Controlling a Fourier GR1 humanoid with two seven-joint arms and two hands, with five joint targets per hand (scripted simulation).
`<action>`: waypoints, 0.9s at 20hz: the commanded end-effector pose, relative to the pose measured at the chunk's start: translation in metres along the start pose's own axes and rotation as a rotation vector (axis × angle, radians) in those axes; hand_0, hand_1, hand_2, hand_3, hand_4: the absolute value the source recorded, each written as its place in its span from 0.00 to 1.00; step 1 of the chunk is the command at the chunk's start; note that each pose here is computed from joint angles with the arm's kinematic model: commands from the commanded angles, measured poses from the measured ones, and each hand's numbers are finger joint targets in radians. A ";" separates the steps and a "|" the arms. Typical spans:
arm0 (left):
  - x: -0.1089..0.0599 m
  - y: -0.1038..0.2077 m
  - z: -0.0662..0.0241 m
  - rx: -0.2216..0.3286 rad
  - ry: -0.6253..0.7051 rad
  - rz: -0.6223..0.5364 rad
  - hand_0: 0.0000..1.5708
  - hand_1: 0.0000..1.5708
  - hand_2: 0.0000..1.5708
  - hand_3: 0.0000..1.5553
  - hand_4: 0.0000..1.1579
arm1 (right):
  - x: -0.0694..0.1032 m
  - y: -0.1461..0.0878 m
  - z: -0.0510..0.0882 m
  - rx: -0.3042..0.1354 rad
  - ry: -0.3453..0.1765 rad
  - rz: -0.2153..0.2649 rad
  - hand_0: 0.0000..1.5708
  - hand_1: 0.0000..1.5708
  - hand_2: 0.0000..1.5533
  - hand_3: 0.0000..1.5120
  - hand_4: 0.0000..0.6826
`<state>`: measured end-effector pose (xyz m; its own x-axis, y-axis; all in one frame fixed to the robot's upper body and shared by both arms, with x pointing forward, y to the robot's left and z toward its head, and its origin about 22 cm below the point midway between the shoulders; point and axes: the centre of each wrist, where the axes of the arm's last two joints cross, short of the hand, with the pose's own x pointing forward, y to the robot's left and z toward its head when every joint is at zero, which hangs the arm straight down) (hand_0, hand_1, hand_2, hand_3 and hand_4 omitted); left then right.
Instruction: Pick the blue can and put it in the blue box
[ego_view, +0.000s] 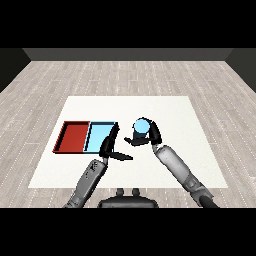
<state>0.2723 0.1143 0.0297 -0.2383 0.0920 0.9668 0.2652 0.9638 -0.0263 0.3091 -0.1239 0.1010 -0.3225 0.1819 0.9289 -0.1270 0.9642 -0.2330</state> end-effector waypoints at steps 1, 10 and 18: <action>0.005 0.007 -0.0169 0.028 0.013 -0.019 0.00 0.00 0.00 0.00 0.00 | 0.013 0.006 0.000 0.011 0.027 0.021 0.94 0.94 0.93 0.92 0.84; -0.018 0.009 0.0081 0.002 0.080 -0.021 0.00 0.00 0.00 0.00 0.00 | -0.005 0.028 0.000 0.049 -0.018 0.033 0.94 0.94 0.94 0.92 0.87; -0.024 -0.003 -0.0210 0.007 0.083 -0.024 0.00 0.00 0.00 0.00 0.00 | 0.015 0.025 -0.010 0.070 0.003 0.026 0.94 0.94 0.94 0.92 0.85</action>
<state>0.2875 0.1031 0.0105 -0.1709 0.0497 0.9840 0.2486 0.9686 -0.0058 0.3101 -0.0973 0.1080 -0.3286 0.2002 0.9230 -0.1675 0.9494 -0.2655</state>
